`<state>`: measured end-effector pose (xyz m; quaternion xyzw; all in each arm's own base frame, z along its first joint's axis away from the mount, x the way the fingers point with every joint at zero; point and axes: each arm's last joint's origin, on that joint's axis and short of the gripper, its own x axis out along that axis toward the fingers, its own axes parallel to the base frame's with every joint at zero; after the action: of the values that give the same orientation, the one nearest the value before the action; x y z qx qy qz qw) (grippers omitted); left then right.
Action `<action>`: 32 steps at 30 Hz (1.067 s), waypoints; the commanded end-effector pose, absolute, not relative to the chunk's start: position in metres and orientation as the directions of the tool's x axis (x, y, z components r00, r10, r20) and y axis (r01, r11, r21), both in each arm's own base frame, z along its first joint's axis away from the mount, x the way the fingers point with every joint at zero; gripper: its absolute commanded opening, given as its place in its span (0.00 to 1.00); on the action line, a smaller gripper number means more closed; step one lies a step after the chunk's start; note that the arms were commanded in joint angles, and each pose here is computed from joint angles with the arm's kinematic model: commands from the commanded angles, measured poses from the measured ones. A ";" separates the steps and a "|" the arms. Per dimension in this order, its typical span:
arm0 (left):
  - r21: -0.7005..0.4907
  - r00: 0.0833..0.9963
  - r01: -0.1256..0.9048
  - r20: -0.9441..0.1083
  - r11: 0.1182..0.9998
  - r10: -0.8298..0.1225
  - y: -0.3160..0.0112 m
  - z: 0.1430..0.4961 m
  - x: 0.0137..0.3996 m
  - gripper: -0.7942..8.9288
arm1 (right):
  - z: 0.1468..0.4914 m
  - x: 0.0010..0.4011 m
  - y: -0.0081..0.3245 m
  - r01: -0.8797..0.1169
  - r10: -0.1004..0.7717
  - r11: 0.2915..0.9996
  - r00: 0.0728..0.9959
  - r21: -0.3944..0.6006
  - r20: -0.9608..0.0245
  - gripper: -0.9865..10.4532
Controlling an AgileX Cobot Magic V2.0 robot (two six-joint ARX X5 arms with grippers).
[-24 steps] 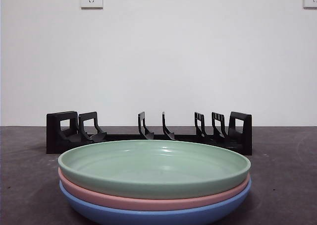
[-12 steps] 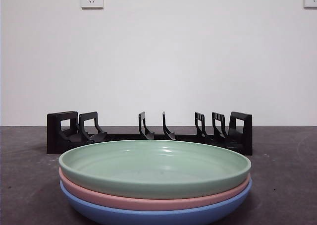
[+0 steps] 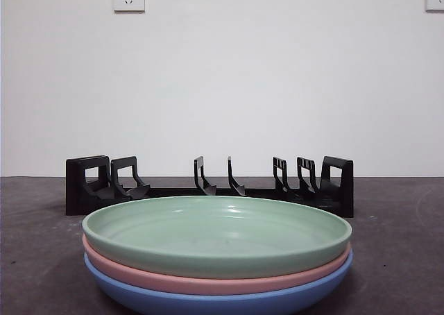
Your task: Place the plate
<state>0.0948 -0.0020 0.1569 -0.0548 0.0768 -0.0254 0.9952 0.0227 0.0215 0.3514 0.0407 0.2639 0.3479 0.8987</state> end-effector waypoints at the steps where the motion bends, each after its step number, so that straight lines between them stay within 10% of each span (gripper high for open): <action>1: -0.121 0.983 0.034 -0.175 0.992 -0.055 -0.002 0.150 0.096 0.09 | 0.354 0.023 0.020 -0.582 0.617 0.780 0.659 0.229 -0.430 0.10; 14: -0.121 0.983 0.035 -0.175 0.992 -0.056 -0.002 0.150 0.096 0.09 | 0.279 0.083 0.010 -0.244 0.243 0.963 0.970 0.111 0.023 0.10; 24: -0.121 0.983 0.034 -0.175 0.992 -0.055 -0.002 0.150 0.096 0.09 | 0.183 0.091 -0.003 -0.012 0.021 0.993 0.997 0.117 -0.074 0.10; 32: -0.121 0.983 0.034 -0.175 0.992 -0.055 -0.002 0.150 0.096 0.09 | 0.151 0.096 -0.003 0.017 0.003 0.992 0.987 0.123 -0.160 0.10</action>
<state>0.0948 -0.0020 0.1569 -0.0558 0.0768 -0.0254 0.9952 0.0955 -0.0030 0.1530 0.0637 0.0786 -0.0013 0.9949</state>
